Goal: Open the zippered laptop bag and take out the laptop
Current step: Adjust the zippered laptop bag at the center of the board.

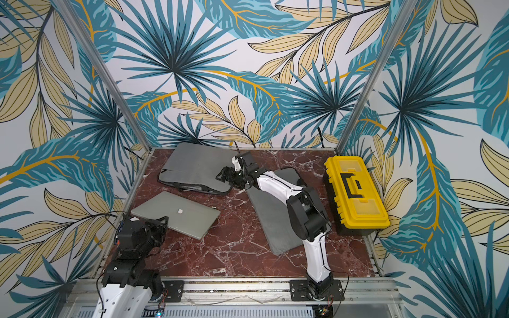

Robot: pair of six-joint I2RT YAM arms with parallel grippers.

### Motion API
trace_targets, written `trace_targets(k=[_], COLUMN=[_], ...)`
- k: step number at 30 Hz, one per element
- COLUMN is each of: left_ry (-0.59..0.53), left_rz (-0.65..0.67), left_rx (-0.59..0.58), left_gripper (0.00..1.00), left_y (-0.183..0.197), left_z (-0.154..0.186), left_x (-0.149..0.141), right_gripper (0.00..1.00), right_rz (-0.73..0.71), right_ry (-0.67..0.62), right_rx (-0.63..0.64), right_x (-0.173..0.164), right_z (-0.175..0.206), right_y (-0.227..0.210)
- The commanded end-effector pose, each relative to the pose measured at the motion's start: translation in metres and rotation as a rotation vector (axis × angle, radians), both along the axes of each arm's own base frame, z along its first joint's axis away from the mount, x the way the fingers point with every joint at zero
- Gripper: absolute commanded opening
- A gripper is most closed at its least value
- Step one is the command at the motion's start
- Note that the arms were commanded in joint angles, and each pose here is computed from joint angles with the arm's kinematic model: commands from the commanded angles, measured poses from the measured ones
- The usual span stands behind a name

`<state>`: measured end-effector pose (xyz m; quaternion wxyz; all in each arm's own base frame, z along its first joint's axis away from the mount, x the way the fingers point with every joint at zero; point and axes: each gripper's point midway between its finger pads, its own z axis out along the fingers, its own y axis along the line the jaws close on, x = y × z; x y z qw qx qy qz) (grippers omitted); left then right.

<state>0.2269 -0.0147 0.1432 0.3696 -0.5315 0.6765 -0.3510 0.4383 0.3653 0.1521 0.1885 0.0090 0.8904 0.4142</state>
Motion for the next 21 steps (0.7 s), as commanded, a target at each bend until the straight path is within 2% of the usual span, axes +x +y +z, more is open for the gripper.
trace_targets(k=[1,9,21], left_ry=[-0.213,-0.183,-0.074], left_rz=[0.014,0.022,0.027], left_rx=[-0.019,-0.031,-0.079], left_gripper=[0.0,0.0,0.0], left_y=[0.001,0.001,-0.002], left_z=[0.063,0.051,0.007], left_x=[0.009,0.008,-0.001], right_gripper=[0.81,0.81,0.82], right_rz=[0.004,0.015,0.018], right_ry=[-0.006,0.024,0.057], right_rx=[-0.083,-0.181,-0.252], right_x=[0.0,0.006,0.025], right_z=[-0.007,-0.035,-0.074], right_y=[-0.01,-0.015,-0.009])
